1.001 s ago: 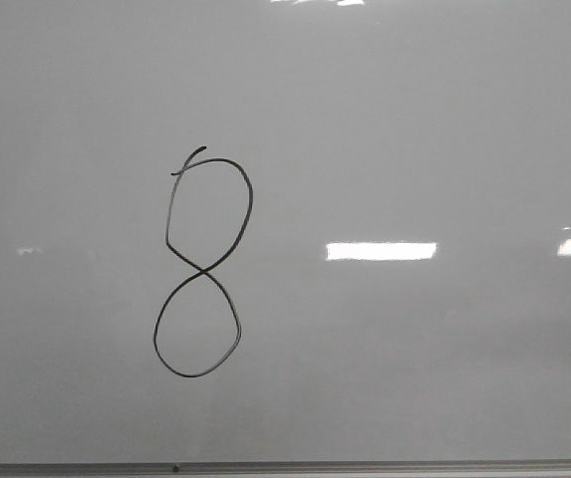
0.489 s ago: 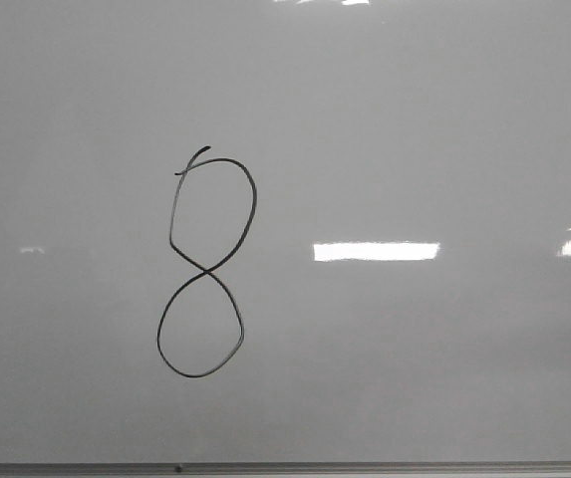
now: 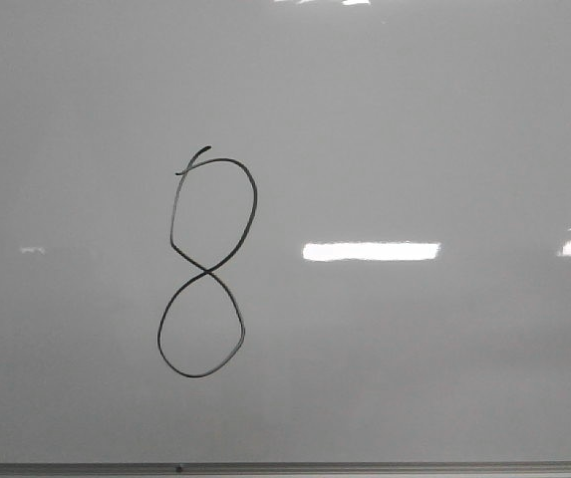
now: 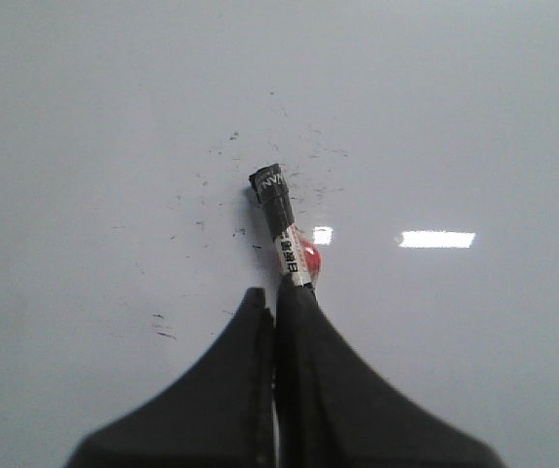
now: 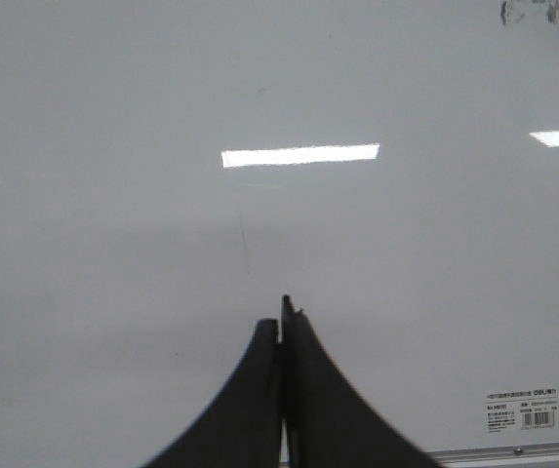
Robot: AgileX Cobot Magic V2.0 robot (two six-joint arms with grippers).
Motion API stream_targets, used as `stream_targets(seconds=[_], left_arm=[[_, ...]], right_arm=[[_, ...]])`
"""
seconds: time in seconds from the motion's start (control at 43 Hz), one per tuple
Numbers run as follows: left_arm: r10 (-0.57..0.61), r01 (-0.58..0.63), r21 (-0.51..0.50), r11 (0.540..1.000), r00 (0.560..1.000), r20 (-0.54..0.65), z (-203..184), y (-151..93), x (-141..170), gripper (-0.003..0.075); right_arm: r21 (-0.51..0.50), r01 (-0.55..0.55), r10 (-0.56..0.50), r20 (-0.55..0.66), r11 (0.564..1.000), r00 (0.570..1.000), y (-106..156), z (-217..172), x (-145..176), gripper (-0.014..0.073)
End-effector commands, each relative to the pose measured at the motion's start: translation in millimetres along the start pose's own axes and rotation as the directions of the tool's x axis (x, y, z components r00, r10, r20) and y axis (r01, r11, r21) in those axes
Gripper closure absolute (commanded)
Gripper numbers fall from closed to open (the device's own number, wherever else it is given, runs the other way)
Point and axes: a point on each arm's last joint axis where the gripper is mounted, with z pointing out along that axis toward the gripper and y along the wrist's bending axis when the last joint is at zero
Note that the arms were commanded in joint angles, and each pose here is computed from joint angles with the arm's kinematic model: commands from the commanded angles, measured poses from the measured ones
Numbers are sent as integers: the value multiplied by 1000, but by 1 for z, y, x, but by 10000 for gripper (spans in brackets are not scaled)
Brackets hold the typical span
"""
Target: Write number 8 on whiteboard
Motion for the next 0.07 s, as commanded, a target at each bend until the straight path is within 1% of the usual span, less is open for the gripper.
stream_targets(seconds=[0.0, 0.047], left_arm=[[-10, 11, -5, 1000, 994, 105, -2, 0, -8, 739], [-10, 11, -5, 1000, 994, 105, -2, 0, -8, 739]], right_arm=[[5, 10, -10, 96, 1000, 995, 0, -2, -9, 688], [5, 10, -10, 96, 1000, 995, 0, -2, -9, 688]])
